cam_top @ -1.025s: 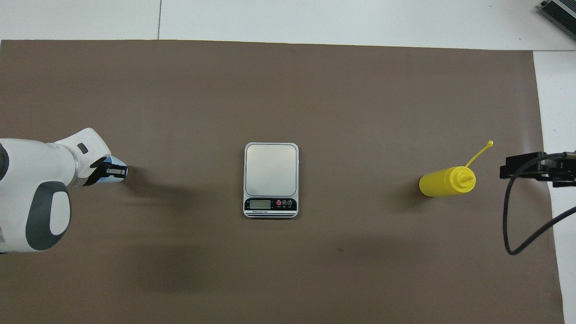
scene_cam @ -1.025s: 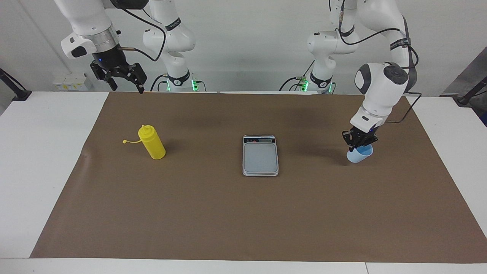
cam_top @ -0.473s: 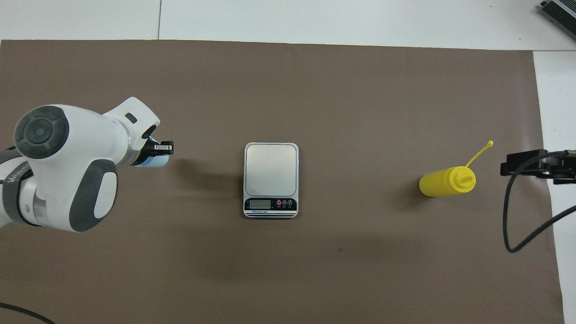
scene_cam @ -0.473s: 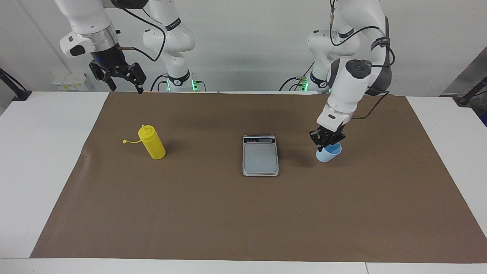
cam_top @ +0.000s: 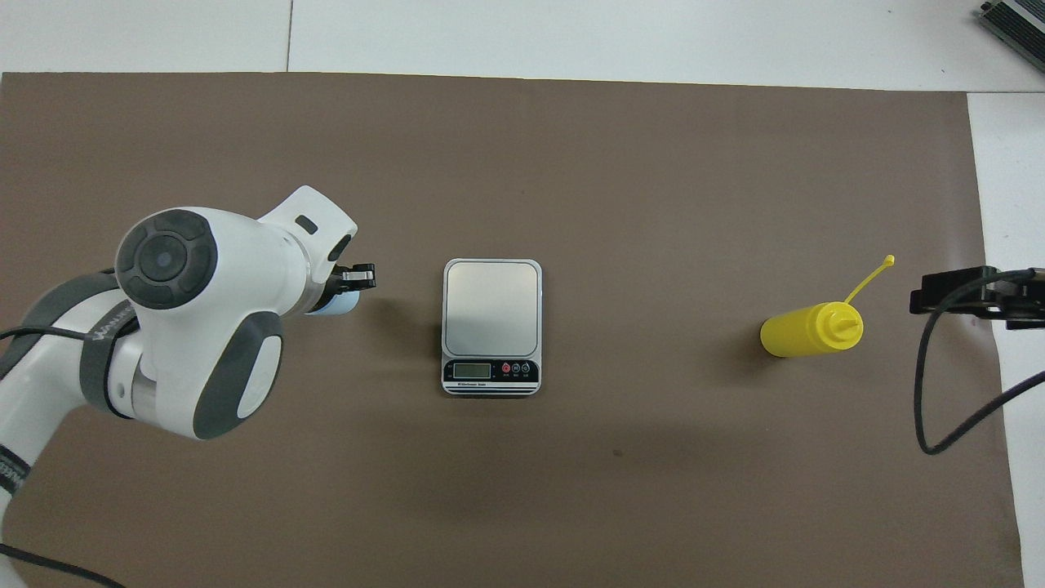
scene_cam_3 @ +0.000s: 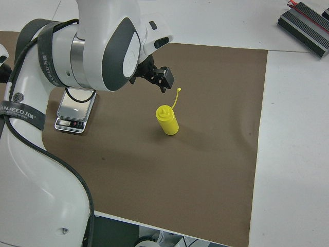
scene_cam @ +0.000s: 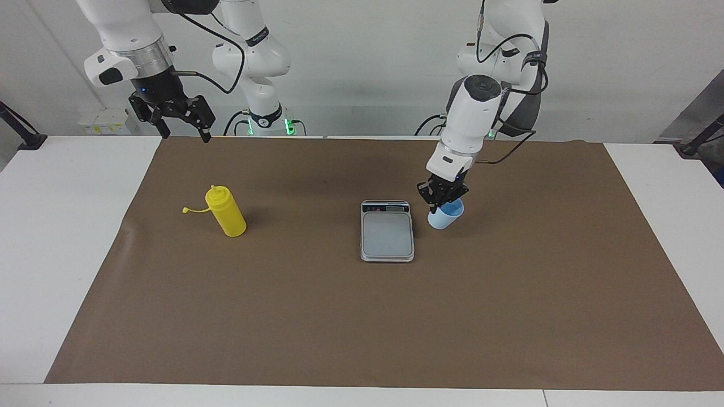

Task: Pour seasoning into cup on scale with both arms
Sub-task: 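Carry the blue cup with the left gripper over the scale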

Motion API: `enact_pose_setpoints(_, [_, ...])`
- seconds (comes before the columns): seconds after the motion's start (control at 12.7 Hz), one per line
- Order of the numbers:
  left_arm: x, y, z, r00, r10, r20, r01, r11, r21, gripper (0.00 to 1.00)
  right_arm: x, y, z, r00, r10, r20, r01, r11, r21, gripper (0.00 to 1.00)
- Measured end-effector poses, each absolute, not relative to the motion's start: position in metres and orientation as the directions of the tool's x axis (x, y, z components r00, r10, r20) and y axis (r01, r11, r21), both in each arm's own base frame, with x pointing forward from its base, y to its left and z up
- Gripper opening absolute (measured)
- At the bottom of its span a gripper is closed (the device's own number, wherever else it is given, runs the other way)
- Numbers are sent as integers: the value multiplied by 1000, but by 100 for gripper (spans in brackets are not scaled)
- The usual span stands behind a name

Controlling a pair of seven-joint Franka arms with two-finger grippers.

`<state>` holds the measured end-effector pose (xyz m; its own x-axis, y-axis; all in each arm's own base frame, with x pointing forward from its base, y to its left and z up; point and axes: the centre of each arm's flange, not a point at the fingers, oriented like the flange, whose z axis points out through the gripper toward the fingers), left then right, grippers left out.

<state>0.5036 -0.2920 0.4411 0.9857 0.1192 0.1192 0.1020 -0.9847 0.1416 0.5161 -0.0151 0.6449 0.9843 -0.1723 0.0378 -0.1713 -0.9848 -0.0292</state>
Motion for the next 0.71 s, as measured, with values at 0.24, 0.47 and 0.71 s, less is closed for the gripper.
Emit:
enact_pose_setpoints(0.24, [496, -309, 446, 984, 124, 127, 103, -982, 157, 4, 518, -15, 645, 984, -172, 39, -171, -985, -29, 100])
enact_pose_setpoints(0.47, [501, -319, 459, 982, 129, 141, 104, -979, 173, 4, 518, -16, 648, 984, -174, 45, -173, -984, -30, 100])
enact_pose_setpoints(0.71, [512, -330, 465, 983, 129, 128, 107, -980, 169, 4, 522, -17, 652, 983, -175, 53, -174, -984, -31, 100])
